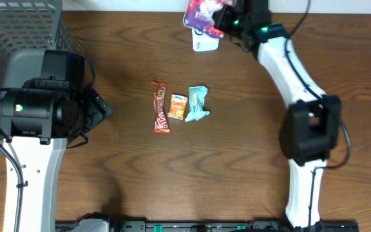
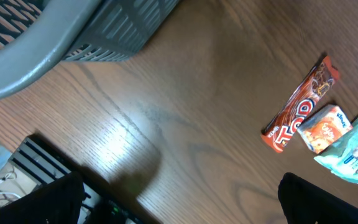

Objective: Scan the item barcode
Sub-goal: 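Lift the Carefree pack and hold it beneath the scanner, then carry the Carefree pack to the right table edge and set it down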

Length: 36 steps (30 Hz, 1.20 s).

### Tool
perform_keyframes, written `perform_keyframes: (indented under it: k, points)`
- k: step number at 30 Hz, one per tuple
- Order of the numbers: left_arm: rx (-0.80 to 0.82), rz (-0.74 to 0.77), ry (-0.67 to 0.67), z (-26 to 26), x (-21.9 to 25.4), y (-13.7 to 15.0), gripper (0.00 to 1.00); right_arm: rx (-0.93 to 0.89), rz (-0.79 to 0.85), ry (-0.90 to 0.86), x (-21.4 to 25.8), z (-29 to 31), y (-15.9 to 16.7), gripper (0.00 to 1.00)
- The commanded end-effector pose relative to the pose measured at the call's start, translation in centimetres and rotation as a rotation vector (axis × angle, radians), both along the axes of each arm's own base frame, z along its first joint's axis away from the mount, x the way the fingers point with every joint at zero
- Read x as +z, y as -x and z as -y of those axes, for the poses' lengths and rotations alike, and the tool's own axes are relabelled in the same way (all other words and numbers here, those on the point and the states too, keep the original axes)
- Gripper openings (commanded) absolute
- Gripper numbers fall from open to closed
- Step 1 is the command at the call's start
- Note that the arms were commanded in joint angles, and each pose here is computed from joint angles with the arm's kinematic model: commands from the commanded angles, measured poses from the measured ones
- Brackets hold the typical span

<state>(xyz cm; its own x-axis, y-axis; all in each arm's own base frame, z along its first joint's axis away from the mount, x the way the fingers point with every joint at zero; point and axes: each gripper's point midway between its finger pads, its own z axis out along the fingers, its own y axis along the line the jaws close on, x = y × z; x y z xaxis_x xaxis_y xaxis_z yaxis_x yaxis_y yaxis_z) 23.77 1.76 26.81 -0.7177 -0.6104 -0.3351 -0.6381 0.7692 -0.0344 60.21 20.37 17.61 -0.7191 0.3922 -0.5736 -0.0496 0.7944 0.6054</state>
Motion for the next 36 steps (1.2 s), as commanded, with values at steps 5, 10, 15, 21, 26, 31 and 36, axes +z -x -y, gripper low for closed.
perform_keyframes:
  k: [5,10,15,21,26,31,36]
  points:
    - [0.018,0.007,-0.009,-0.4,0.2,0.3,0.99,-0.087,0.045,0.057,0.9,-0.1,-1.5,0.01]
    - [0.018,0.007,-0.009,-0.4,0.2,0.3,0.99,-0.104,0.014,0.077,0.2,0.7,-1.2,0.01]
    - [0.018,0.007,-0.009,-0.4,0.2,0.3,0.99,-0.111,0.014,0.075,0.2,1.1,-1.4,0.01]
    - [0.018,0.007,-0.009,-0.4,0.2,0.3,0.99,-0.100,0.000,0.082,-1.0,0.3,-1.3,0.01]
    - [0.018,0.007,-0.009,-0.4,0.2,0.3,0.99,-0.109,-0.006,0.093,-1.6,0.3,-1.4,0.01]
    - [0.018,0.007,-0.009,-0.4,0.2,0.3,0.99,-0.137,0.005,0.087,-0.5,2.2,-1.9,0.01]
    - [0.018,0.007,-0.009,-0.4,0.2,0.3,0.99,-0.228,-0.004,0.089,2.0,8.2,-1.9,0.01]
